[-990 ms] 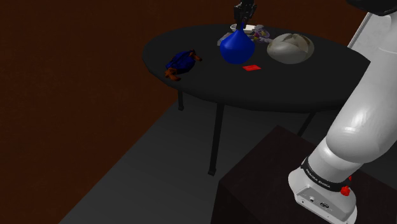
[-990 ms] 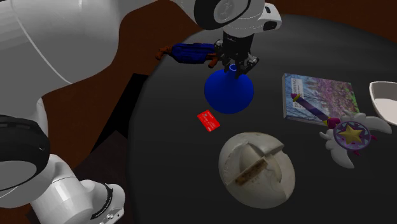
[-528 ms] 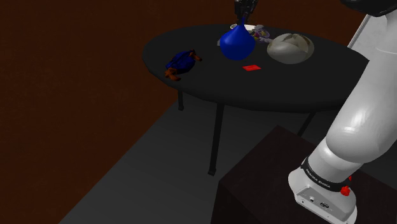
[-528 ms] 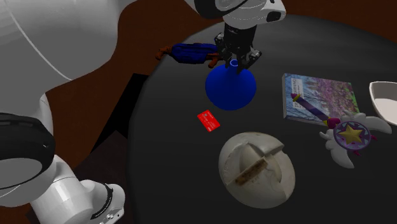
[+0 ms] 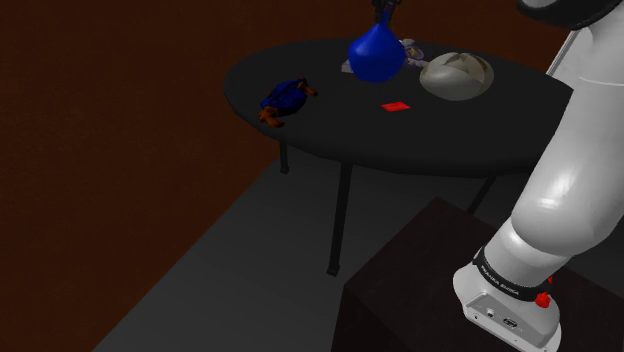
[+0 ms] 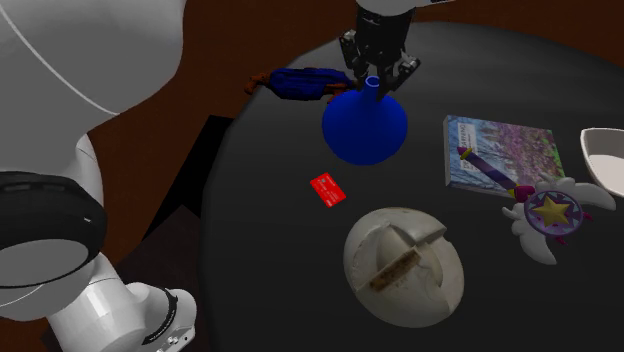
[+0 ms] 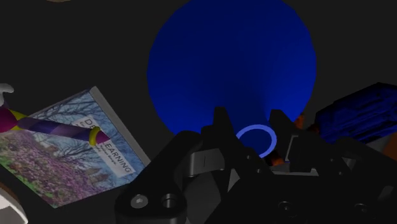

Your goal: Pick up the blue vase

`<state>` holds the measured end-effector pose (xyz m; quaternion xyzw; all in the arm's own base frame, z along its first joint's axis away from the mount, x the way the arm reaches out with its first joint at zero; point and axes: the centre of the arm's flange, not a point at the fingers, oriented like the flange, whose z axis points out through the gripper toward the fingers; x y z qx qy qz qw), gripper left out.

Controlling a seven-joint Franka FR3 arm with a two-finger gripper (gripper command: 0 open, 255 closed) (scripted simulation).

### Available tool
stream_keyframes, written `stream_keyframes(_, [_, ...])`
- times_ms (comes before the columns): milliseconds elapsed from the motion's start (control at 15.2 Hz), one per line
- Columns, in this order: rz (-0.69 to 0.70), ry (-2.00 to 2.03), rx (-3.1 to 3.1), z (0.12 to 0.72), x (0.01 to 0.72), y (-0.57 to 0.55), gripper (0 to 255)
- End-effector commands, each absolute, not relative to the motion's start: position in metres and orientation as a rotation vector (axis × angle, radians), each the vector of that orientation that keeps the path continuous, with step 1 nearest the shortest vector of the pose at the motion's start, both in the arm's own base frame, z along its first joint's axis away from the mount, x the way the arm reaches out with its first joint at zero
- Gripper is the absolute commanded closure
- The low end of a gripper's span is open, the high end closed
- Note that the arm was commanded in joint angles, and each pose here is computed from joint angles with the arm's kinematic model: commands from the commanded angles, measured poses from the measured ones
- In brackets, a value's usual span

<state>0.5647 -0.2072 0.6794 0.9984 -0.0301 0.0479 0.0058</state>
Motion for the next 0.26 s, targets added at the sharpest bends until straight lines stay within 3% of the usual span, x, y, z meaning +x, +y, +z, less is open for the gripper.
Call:
stream_keyframes(0, [0.151,-0.094,3.125,0.6908,0.5645,-0.2061,255])
stream_keyframes(198, [0.151,-0.094,3.125,0.6969,0.5645,-0.2061,255])
